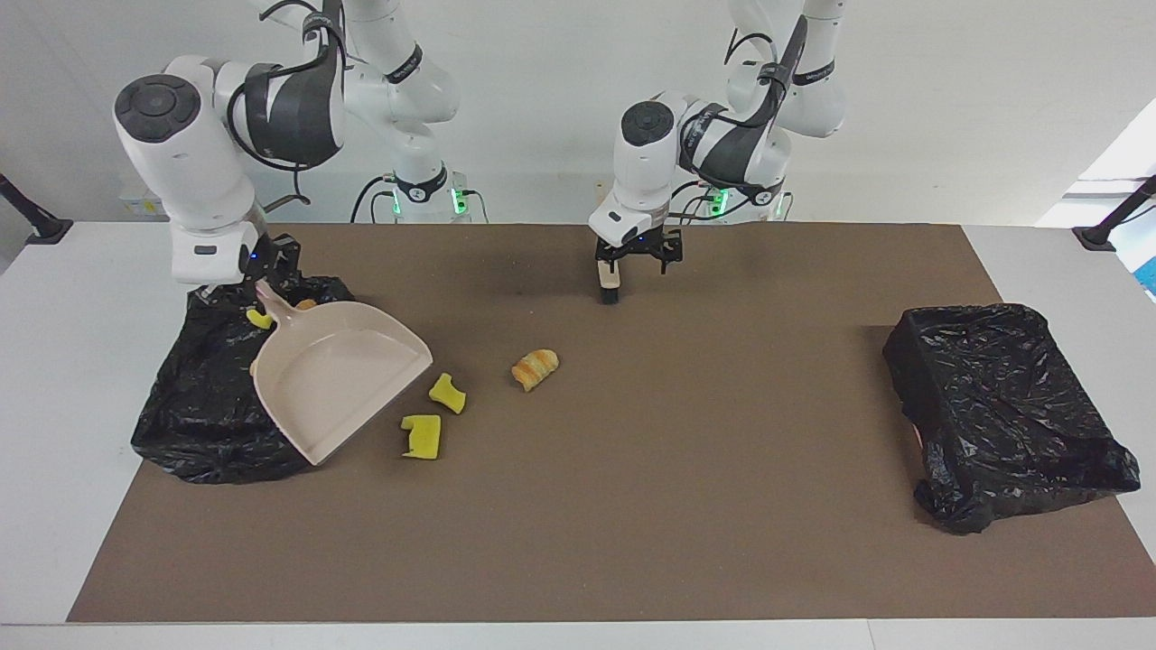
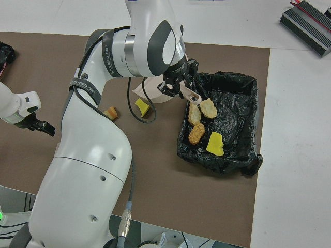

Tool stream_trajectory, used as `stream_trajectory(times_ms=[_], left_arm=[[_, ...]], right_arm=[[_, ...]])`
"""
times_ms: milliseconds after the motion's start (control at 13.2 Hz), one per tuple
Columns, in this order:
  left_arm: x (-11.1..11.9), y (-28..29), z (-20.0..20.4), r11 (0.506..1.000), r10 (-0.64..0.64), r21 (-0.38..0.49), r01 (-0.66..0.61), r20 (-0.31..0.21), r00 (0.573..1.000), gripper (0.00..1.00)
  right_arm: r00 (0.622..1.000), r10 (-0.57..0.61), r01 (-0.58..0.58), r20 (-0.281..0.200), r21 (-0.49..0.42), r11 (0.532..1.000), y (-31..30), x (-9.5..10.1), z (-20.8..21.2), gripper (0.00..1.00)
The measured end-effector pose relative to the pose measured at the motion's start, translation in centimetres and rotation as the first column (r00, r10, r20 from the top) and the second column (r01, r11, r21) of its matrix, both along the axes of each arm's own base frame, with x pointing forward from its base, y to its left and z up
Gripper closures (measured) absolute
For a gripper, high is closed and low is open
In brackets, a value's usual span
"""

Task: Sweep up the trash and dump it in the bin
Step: 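Bring the empty dustpan back toward the table center with the right gripper, then lower the dustpan onto the table and open the right gripper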

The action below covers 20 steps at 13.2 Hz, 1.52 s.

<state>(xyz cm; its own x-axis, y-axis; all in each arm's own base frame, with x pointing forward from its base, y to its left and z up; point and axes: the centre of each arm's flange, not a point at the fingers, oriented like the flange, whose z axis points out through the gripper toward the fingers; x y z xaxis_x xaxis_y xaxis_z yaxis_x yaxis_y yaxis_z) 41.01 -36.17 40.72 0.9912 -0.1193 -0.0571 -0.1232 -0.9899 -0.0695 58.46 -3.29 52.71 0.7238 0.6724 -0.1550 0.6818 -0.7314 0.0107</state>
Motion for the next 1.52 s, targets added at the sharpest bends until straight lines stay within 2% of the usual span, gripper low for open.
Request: stream_trajectory(times_ms=[152,380,683,835,987,1215,1290,1518], left_arm=[[3.9,2.1,2.1,0.999,0.03,-0.013,-0.03,0.041,0.999,0.0],[8.5,6.9,6.3,0.998,0.056,-0.036,-0.053,0.077,0.996,0.0],[12.2,15.5,13.1,0.998,0.052,-0.033,-0.049,0.087,0.995,0.0],[12.9,19.1,15.9,0.999,0.042,-0.026,-0.041,0.079,0.996,0.0],[12.9,22.7,18.3,0.999,0.034,-0.024,-0.032,0.084,0.996,0.0],[10.8,27.4,22.3,1.0,-0.016,-0.014,0.017,0.082,0.996,0.0],[10.1,27.9,23.1,1.0,-0.018,-0.013,0.019,0.083,0.996,0.0],[9.3,28.2,25.1,1.0,-0.015,-0.015,0.016,0.09,0.996,0.0]], right_arm=[[0.986,-0.168,0.167,0.004,0.034,0.985,3.8,0.0,-0.6,0.69],[0.93,-0.367,0.367,-0.004,0.075,0.927,11.6,-0.2,-2.2,0.69],[0.831,-0.555,0.547,0.031,0.132,0.827,23.1,-0.6,-5.1,0.69],[0.787,-0.615,0.601,0.05,0.164,0.782,28.5,-1.0,-7.2,0.69],[0.742,-0.668,0.65,0.049,0.186,0.736,33.3,-1.6,-9.5,0.69],[0.665,-0.747,0.733,0.027,0.173,0.658,41.2,-3.5,-13.9,0.69],[0.649,-0.76,0.746,0.022,0.173,0.642,43.3,-3.9,-15.3,0.69],[0.643,-0.766,0.754,0.019,0.164,0.636,44.6,-3.5,-17.2,0.69]])
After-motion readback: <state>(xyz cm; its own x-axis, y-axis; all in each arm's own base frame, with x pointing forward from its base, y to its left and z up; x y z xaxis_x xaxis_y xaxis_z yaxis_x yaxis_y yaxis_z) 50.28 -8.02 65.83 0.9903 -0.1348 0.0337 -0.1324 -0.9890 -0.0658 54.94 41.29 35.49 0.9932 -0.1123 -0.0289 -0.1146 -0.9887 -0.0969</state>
